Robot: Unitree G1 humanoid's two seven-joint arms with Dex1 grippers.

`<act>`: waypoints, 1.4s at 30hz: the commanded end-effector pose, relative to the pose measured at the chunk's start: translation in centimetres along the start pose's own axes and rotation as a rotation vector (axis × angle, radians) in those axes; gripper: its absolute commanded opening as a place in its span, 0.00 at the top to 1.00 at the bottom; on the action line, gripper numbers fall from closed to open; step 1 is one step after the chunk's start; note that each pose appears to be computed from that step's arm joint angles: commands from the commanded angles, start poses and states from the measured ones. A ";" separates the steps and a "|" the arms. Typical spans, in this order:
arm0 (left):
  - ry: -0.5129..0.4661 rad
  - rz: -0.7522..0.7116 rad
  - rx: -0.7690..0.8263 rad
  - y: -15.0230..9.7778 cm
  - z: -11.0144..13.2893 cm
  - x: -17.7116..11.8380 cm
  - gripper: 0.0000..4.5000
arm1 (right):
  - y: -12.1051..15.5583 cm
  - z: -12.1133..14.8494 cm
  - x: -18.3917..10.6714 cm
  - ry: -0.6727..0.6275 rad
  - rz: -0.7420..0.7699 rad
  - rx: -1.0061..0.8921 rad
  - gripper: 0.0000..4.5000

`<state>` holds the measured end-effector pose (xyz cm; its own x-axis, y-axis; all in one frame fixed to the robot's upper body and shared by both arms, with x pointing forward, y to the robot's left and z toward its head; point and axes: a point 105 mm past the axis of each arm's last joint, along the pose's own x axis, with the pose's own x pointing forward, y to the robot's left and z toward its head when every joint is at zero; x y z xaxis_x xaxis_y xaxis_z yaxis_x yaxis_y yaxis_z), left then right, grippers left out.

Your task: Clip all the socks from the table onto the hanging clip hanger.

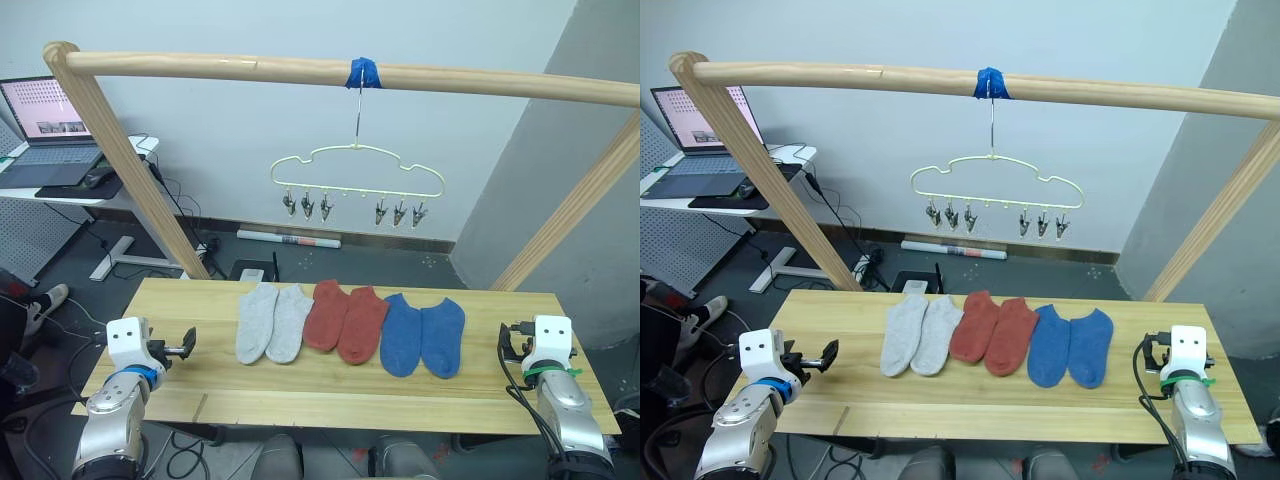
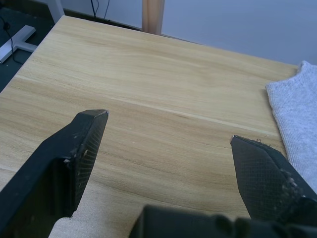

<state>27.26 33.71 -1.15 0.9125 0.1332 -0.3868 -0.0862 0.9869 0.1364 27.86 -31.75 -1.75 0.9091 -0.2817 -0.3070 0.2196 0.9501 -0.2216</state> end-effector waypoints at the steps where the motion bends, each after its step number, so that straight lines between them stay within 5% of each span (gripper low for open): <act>1: -0.047 0.013 0.011 0.7 1.5 -0.1 0.00 | -0.7 1.3 0.1 -0.049 -0.017 -0.012 0.00; 11: -0.154 -0.099 0.014 -1.0 4.4 -0.6 0.00 | 1.3 3.0 0.3 -0.109 0.111 0.005 0.00; 15: -0.266 -0.301 0.006 -4.9 7.7 -1.6 0.00 | 5.8 7.0 -0.4 -0.226 0.380 -0.018 0.00; 26: -0.534 -0.456 0.073 -11.2 17.3 -1.3 0.00 | 17.0 17.9 -7.0 -0.459 1.110 0.032 0.00; 32: -0.575 -0.489 0.081 -12.8 19.0 -0.6 0.00 | 19.1 20.4 -8.2 -0.500 1.202 0.024 0.00; 34: -0.583 -0.484 0.085 -13.6 19.7 0.3 0.13 | 20.4 21.5 -8.7 -0.533 1.231 -0.003 0.00; 42: -0.615 -0.465 0.043 -15.3 20.7 1.9 0.13 | 22.3 22.7 -9.5 -0.569 1.278 -0.029 0.00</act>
<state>38.14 17.04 12.88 0.9136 -0.3970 0.0876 0.3883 0.9160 0.1010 32.24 -5.25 15.73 0.5104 0.8578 0.0602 -0.8558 0.5135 -0.0620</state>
